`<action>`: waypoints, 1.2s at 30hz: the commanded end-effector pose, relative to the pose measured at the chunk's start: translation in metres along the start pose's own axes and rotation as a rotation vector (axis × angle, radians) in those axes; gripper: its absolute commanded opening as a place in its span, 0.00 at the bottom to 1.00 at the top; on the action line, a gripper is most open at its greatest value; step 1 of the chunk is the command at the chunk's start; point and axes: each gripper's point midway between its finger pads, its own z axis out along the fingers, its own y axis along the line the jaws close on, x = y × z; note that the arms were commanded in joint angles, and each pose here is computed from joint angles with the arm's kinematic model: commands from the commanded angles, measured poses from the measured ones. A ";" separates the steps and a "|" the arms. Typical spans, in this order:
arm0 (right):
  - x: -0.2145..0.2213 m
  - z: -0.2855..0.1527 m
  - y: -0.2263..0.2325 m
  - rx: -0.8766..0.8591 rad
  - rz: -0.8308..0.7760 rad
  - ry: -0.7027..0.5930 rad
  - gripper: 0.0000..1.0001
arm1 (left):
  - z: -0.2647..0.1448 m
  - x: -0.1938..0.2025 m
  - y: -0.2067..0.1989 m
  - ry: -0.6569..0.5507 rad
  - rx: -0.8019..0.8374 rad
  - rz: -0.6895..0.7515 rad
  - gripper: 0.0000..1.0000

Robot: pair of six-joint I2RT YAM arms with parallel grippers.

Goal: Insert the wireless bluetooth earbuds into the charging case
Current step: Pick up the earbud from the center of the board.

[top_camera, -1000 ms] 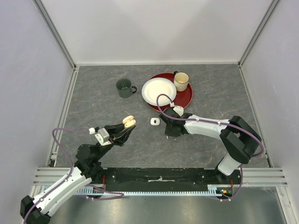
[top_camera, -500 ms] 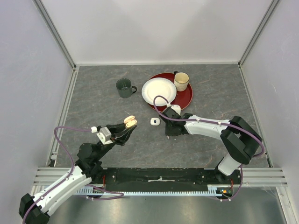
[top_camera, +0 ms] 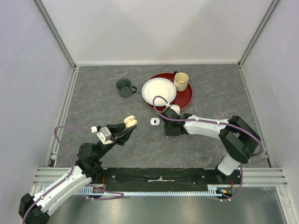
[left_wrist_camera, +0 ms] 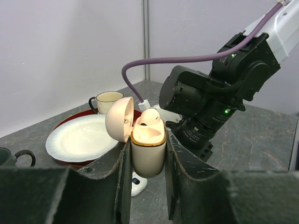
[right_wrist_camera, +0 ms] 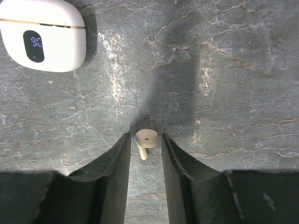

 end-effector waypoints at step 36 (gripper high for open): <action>-0.090 -0.101 0.047 -0.404 0.200 -0.438 0.00 | 0.010 -0.019 0.002 -0.045 -0.005 -0.001 0.02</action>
